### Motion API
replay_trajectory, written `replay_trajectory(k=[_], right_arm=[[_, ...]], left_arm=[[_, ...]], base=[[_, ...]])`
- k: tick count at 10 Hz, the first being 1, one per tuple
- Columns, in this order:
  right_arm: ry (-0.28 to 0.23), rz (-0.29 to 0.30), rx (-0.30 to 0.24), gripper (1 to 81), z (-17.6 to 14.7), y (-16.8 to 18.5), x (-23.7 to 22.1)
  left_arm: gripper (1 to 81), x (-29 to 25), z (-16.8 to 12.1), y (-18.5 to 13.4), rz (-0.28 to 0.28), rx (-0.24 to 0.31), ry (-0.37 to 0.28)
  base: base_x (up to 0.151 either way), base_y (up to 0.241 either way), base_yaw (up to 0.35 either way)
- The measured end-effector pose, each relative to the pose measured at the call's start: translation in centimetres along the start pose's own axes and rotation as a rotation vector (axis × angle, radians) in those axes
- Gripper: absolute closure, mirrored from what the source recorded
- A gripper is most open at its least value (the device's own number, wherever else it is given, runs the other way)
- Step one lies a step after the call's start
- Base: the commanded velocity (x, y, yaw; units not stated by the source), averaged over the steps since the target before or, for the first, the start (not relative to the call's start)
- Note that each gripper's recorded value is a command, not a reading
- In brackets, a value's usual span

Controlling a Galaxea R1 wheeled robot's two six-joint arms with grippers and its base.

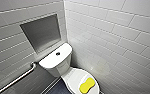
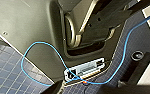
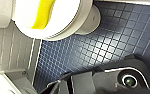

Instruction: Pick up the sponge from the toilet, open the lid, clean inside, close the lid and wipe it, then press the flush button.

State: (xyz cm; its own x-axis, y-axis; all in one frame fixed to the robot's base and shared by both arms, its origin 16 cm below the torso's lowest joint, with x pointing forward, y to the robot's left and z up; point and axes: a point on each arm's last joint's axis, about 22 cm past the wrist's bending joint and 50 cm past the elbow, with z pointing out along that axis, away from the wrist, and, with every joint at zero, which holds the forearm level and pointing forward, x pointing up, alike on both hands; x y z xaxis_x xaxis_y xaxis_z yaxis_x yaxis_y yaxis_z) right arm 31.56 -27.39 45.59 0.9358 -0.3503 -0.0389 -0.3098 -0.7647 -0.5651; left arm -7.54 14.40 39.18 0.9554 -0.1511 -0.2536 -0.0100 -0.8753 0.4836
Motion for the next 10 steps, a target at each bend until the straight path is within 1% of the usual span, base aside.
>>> replay_trajectory(k=[1, 2, 4, 5, 6, 8, 9, 10], right_arm=[[0.023, -0.016, 0.014, 1.0, 0.5, -0.8, 2.1], [0.033, -0.029, 0.038, 1.0, 1.5, -2.3, 3.7], [0.04, -0.057, 0.1, 1.0, 4.4, -6.5, 6.6], [0.047, -0.067, 0.113, 1.0, 5.5, -7.6, 7.9], [0.051, -0.076, 0.111, 1.0, 7.0, -8.2, 9.1], [0.055, -0.098, 0.119, 1.0, 9.4, -9.8, 11.2], [0.061, -0.1, 0.132, 1.0, 10.6, -11.2, 12.6], [0.058, -0.085, 0.133, 1.0, 11.8, -11.4, 13.4]], left_arm=[[1.0, 0.5, 0.3, -0.3, 0.003, 0.0, -0.009], [1.0, 0.5, 0.7, -0.5, 0.005, -0.001, -0.027], [1.0, 0.3, 1.6, -0.9, 0.006, -0.002, -0.043], [1.0, 0.2, 2.1, -0.8, 0.006, -0.006, -0.048], [1.0, 0.7, 2.7, -0.8, 0.008, -0.01, -0.044], [1.0, 2.9, 3.8, -1.5, 0.02, -0.009, -0.019], [1.0, 3.0, 4.2, -1.8, 0.019, -0.009, -0.02], [1.0, 2.3, 4.6, -1.7, 0.009, -0.013, -0.038]], base=[[0.0, 0.0, 0.0], [0.0, 0.0, 0.0], [0.0, 0.0, 0.0], [0.0, 0.0, 0.0], [0.0, 0.0, 0.0], [0.0, 0.0, 0.0], [0.0, 0.0, 0.0], [0.0, 0.0, 0.0]])
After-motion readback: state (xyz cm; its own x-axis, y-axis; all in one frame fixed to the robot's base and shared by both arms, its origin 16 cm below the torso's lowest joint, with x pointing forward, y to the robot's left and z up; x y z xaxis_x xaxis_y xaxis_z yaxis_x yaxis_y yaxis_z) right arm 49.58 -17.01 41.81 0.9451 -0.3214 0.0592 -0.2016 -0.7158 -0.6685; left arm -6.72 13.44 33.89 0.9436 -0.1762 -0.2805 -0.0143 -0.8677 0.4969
